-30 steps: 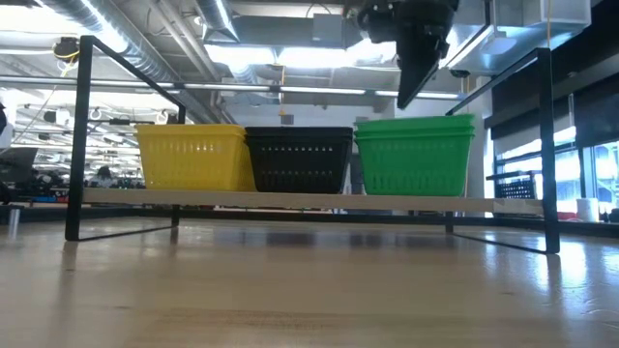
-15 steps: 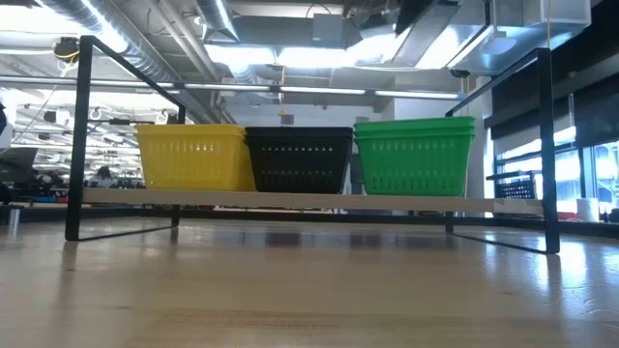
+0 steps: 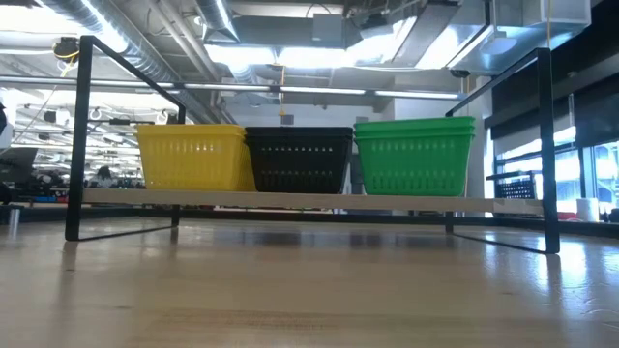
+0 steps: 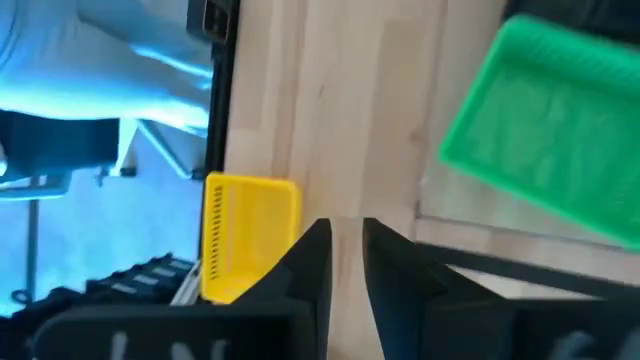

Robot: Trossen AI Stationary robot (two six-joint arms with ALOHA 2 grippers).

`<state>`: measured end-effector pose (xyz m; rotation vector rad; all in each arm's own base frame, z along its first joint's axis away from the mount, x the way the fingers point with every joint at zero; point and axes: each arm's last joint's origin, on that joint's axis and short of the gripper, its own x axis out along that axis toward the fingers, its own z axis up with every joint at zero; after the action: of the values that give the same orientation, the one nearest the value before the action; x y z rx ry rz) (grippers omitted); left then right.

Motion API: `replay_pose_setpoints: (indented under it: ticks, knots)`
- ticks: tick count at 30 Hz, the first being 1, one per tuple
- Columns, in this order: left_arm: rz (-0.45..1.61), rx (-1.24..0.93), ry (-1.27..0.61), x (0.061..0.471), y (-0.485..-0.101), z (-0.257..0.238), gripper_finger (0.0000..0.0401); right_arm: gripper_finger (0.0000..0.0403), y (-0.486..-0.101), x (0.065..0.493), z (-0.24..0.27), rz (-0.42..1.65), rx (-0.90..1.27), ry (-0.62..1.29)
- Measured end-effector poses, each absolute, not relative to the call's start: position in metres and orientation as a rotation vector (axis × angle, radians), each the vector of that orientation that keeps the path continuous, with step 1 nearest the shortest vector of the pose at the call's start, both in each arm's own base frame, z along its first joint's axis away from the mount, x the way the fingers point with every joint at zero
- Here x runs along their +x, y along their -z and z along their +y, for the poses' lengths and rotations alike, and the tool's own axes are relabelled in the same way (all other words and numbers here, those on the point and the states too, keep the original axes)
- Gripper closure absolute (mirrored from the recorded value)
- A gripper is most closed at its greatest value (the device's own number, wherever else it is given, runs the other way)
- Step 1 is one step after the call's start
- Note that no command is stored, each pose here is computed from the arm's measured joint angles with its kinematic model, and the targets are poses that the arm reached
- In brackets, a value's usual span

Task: Stack baskets on shelf by color
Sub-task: Stack the yellow bin on top of the yellow bin on the shelf

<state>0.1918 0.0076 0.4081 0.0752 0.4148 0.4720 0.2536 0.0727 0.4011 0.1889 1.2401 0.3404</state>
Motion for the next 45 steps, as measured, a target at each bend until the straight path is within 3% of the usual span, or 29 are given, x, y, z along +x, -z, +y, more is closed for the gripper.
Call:
replay_pose_setpoints:
  ticks: [10, 16, 27, 45]
  knots:
    - [0.417, 0.077, -0.471, 0.192, -0.408, 0.008, 0.0326, 0.0344, -0.347, 0.242, 0.129, 1.450, 0.232, -0.411]
    - [0.425, 0.107, -0.465, 0.192, -0.408, 0.008, 0.0326, 0.0344, -0.299, 0.236, 0.160, 1.457, 0.195, -0.490]
    - [0.427, 0.112, -0.464, 0.192, -0.408, 0.008, 0.0326, 0.0344, -0.225, 0.223, 0.170, 1.502, 0.228, -0.443]
    - [0.432, 0.088, -0.399, 0.192, -0.407, 0.006, 0.0326, 0.0344, -0.186, 0.218, 0.167, 1.438, 0.254, -0.443]
